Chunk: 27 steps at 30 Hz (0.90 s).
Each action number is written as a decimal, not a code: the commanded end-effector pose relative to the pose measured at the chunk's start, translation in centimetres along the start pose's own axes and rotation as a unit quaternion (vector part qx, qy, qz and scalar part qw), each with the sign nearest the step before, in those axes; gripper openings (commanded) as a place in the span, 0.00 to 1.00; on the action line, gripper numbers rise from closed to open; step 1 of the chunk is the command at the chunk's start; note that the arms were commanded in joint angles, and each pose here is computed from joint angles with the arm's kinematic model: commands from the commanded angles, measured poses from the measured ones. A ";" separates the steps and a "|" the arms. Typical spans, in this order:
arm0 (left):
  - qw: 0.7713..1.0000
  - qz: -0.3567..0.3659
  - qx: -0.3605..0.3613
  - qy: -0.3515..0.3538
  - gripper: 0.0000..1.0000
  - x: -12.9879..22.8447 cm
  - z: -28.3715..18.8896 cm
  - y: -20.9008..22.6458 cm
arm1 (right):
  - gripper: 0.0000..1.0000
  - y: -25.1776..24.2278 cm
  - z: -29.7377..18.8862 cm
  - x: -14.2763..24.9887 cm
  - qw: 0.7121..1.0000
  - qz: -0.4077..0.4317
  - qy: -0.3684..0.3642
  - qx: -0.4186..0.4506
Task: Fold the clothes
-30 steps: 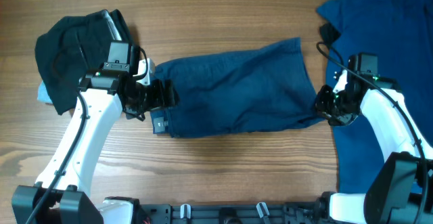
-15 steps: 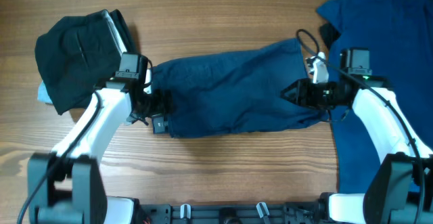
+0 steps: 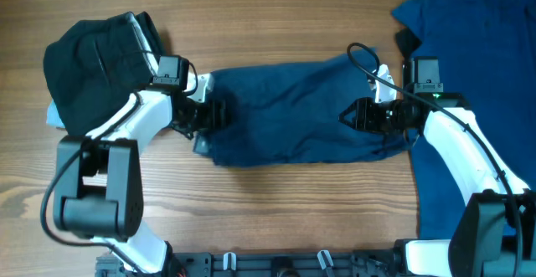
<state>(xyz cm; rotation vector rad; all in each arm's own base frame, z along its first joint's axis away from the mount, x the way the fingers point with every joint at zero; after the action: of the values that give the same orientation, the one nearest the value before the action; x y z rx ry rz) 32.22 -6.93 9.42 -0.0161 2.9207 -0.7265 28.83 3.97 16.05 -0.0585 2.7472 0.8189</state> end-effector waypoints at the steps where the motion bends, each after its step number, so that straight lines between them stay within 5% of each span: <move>1: 0.996 -0.015 0.036 0.086 0.21 3.1 3.3 1.1 | 0.42 -0.3 0.1 -0.2 1.000 0.020 -0.001 0.023; 3: 0.994 -0.023 0.031 0.100 0.04 3.1 2.3 0.7 | 0.42 -0.3 0.1 -0.2 0.999 0.024 -0.001 0.023; 9: 0.992 -0.027 -0.043 0.115 0.04 0.9 -4.5 -2.2 | 0.37 -0.3 0.1 -0.2 0.999 0.027 -0.001 0.023; 14: 0.981 0.001 -0.180 0.068 0.04 -1.6 -13.5 -5.0 | 0.37 -0.3 0.1 -0.2 0.999 0.028 -0.001 0.023; 18: 0.982 0.021 -0.185 0.014 0.04 -3.0 -18.1 -7.7 | 0.37 -0.3 0.1 -0.2 0.999 0.028 -0.001 0.023; 27: 0.985 0.069 -0.158 0.026 0.06 -3.6 -12.5 -13.6 | 0.35 -0.9 -0.1 -0.3 0.993 0.107 -0.011 0.055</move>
<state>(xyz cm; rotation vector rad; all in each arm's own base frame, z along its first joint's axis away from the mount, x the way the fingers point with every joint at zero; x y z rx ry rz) 32.84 -9.14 28.96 0.1590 3.0160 -0.1930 28.92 3.43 15.75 0.2003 2.8015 0.7407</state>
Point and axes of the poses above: each gripper's point midway between its finger pads, its own z axis out along the fingers, its own y axis along the line the jaws close on, x = y × z, the point moved 10 cm from there along -z, back along the fingers, and after that the axes turned 3 degrees about -z, right-handed, at the moved point
